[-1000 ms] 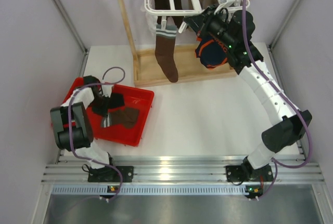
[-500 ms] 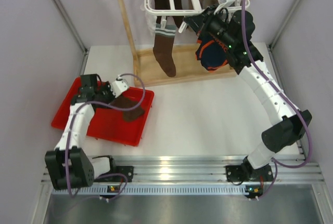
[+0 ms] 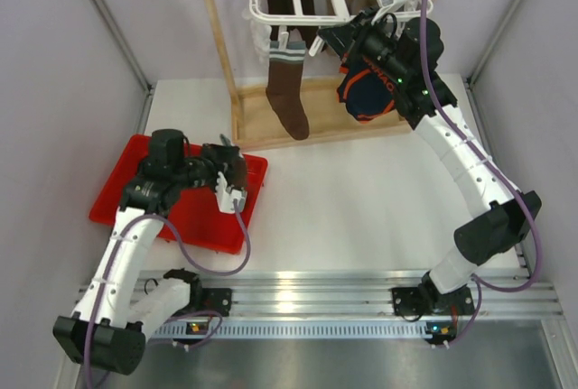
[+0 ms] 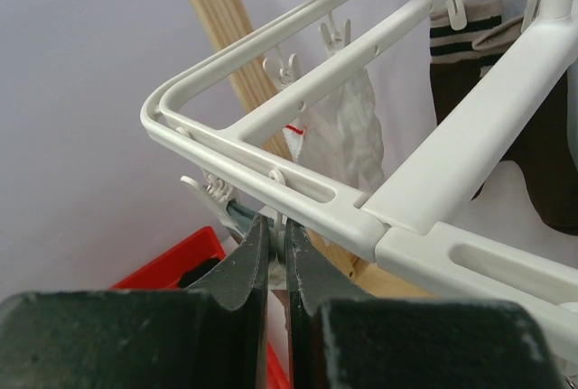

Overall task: Clip the socks to the hanger
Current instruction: Pick up the sock from the bin, then clamp the sock onto the hanger.

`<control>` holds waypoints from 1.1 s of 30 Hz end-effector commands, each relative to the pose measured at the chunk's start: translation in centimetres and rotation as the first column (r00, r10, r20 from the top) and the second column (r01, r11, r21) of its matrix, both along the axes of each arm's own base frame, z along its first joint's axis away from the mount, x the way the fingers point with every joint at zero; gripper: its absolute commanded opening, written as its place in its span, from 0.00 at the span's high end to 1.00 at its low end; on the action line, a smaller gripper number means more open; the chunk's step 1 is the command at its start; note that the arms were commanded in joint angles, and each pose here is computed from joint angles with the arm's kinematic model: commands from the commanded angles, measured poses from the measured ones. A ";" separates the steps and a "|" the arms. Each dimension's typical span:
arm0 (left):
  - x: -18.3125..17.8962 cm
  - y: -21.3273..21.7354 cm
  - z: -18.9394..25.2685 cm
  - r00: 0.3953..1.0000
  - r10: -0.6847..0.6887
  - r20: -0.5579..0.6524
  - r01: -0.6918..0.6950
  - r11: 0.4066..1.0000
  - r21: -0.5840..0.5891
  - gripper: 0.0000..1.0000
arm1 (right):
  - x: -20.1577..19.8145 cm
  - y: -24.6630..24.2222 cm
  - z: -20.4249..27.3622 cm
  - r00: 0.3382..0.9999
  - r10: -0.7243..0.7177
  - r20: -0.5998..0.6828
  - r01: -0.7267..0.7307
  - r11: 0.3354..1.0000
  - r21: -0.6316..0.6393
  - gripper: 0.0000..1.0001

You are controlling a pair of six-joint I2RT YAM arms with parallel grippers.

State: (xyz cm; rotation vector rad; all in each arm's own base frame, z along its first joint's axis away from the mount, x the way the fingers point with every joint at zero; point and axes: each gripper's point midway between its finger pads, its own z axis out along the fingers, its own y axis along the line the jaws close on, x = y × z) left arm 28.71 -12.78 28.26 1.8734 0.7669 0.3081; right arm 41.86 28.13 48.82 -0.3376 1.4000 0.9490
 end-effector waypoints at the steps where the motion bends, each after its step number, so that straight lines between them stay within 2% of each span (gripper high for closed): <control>1: 0.3 -2.7 2.1 0.965 -0.180 0.188 0.151 0.975 0.162 1.00 | -1.3 0.1 2.8 0.994 0.023 0.111 -0.025 1.000 0.018 1.00; 3: 0.6 -4.6 2.9 0.938 -0.248 0.240 0.194 0.954 0.227 1.00 | -1.3 0.1 2.9 0.992 0.025 0.121 -0.027 1.000 0.010 1.00; 7: 2.4 -6.8 4.4 0.876 -0.304 0.375 0.184 0.928 0.323 1.00 | -1.3 0.2 2.7 0.991 0.030 0.131 -0.029 1.000 -0.009 1.00; 10: 3.2 -8.4 6.3 0.832 -0.331 0.445 0.195 0.926 0.324 1.00 | -1.6 0.4 2.6 0.988 0.045 0.145 -0.042 0.999 -0.026 1.00; 13: 3.6 -9.9 8.0 0.754 -0.372 0.542 0.221 0.920 0.323 1.00 | -1.8 0.8 2.1 0.988 0.064 0.142 -0.059 0.997 -0.040 1.00; 23: 4.9 -14.6 12.8 0.630 -0.450 0.632 0.291 0.892 0.345 1.00 | -1.6 1.5 1.7 0.986 0.080 0.145 -0.073 0.996 -0.055 1.00; 33: 5.8 -17.4 13.5 0.568 -0.505 0.650 0.339 0.863 0.374 1.00 | -2.2 1.8 2.2 0.983 0.104 0.150 -0.096 0.994 -0.060 1.00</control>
